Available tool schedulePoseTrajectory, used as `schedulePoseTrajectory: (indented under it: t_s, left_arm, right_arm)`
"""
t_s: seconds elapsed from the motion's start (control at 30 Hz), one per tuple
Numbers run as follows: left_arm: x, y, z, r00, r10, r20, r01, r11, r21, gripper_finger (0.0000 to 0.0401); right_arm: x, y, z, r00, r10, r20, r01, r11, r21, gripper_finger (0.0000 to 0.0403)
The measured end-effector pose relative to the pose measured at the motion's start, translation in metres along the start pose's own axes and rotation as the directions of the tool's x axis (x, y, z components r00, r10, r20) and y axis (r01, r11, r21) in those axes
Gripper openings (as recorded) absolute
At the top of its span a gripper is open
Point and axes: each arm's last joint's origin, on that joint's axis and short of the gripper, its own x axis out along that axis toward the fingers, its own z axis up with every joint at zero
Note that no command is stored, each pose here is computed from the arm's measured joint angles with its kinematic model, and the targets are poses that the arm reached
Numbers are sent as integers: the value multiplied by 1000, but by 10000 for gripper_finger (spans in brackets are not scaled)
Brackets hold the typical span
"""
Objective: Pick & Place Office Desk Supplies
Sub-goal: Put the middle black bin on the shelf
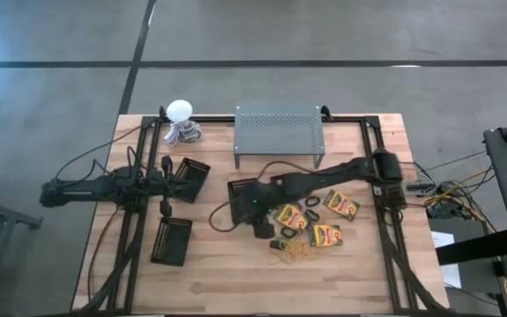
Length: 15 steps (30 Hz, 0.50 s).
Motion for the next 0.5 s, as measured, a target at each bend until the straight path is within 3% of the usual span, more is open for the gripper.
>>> schedulePoseTrajectory:
  t_s: [0.3,0.5]
  left_arm:
    - [0,0,0,1000,0,0,0,1000,5,26]
    - [0,0,0,1000,0,-5,1,1000,5,26]
  right_arm:
    - [38,-6,2,979,-42,-200,40,999,-15,154]
    - [40,-4,2,975,-41,-219,40,999,-13,75]
